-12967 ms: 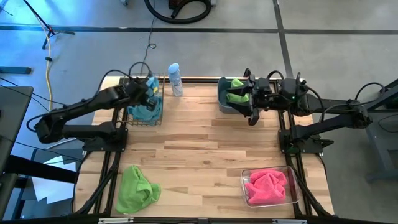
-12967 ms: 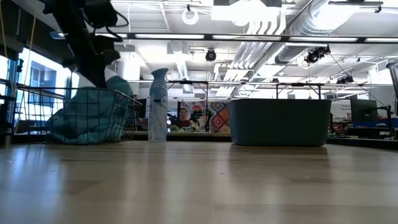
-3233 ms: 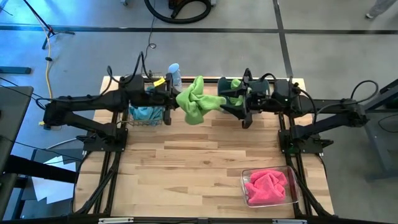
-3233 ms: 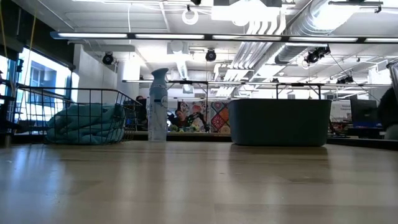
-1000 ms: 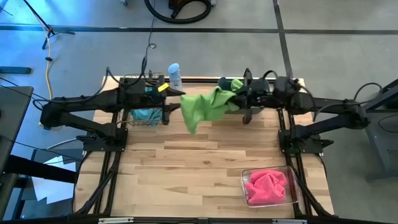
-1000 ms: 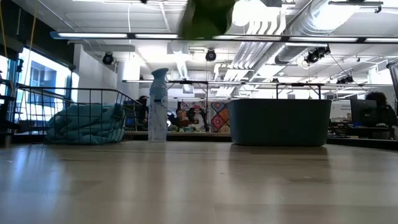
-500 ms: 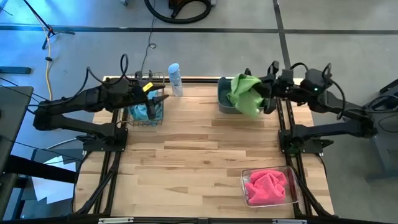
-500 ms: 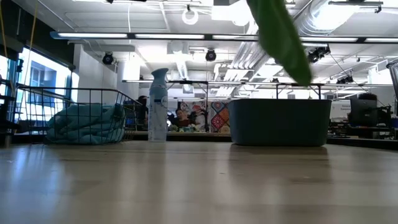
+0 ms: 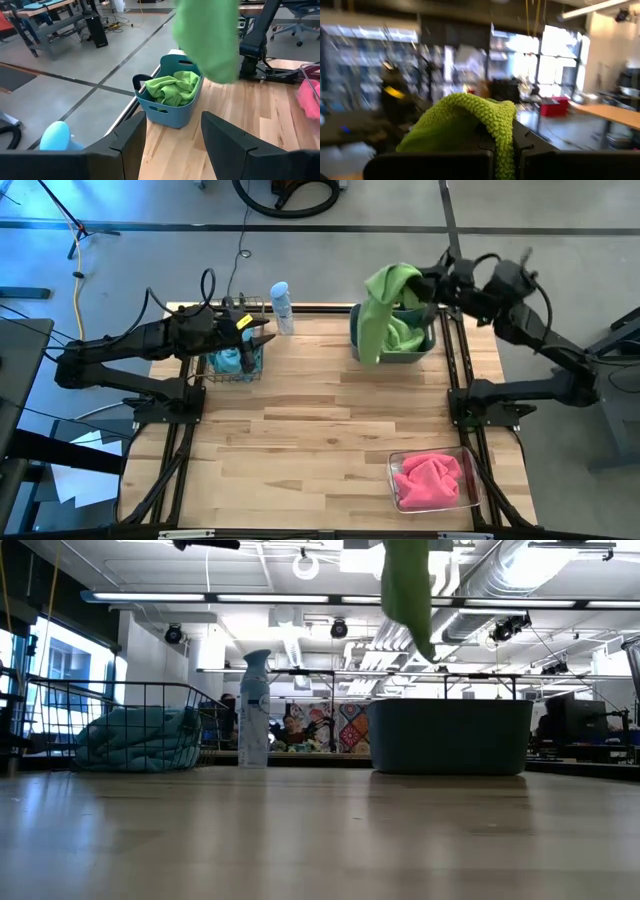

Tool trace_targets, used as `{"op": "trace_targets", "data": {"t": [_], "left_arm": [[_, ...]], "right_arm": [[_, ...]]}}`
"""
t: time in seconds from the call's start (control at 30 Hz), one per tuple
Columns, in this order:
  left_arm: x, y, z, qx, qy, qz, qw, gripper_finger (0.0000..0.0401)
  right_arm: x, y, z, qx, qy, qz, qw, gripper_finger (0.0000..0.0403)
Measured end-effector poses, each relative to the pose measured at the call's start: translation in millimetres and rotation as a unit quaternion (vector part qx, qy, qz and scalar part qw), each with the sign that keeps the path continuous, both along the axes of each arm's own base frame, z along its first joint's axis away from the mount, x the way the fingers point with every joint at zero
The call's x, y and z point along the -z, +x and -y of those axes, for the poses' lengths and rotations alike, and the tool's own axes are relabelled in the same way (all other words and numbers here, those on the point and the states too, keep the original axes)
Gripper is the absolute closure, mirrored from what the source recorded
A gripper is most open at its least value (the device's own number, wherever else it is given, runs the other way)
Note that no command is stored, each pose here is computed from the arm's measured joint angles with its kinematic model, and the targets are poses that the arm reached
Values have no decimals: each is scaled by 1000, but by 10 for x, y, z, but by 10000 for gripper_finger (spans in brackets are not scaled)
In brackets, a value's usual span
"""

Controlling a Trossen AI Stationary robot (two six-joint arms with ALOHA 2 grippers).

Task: Sort microfiber towel by color & place in baskets
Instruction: Put the green towel into the blue bin

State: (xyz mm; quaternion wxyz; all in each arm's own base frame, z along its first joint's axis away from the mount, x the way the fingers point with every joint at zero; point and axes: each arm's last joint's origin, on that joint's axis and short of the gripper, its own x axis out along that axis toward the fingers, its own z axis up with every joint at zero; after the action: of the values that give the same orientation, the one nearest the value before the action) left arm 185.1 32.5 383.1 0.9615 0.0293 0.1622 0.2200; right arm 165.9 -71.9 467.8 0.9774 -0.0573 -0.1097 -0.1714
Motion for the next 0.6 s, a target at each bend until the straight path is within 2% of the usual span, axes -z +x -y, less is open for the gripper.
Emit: {"op": "trace_targets", "data": {"t": [0.2, 0.33, 0.5, 0.6], "left_arm": [[1, 0, 0, -4, -15, 7, 1000, 224], [1, 1, 1, -4, -14, 7, 1000, 224], [1, 0, 1, -4, -15, 7, 1000, 224], [2, 0, 1, -4, -15, 7, 1000, 224]], "right_arm": [[-187, 99, 220, 46, 5, -111, 993, 403], [-263, 95, 317, 77, 4, -154, 985, 403], [-197, 99, 417, 95, 36, -170, 980, 403], [-58, 110, 473, 102, 65, -195, 973, 403]]}}
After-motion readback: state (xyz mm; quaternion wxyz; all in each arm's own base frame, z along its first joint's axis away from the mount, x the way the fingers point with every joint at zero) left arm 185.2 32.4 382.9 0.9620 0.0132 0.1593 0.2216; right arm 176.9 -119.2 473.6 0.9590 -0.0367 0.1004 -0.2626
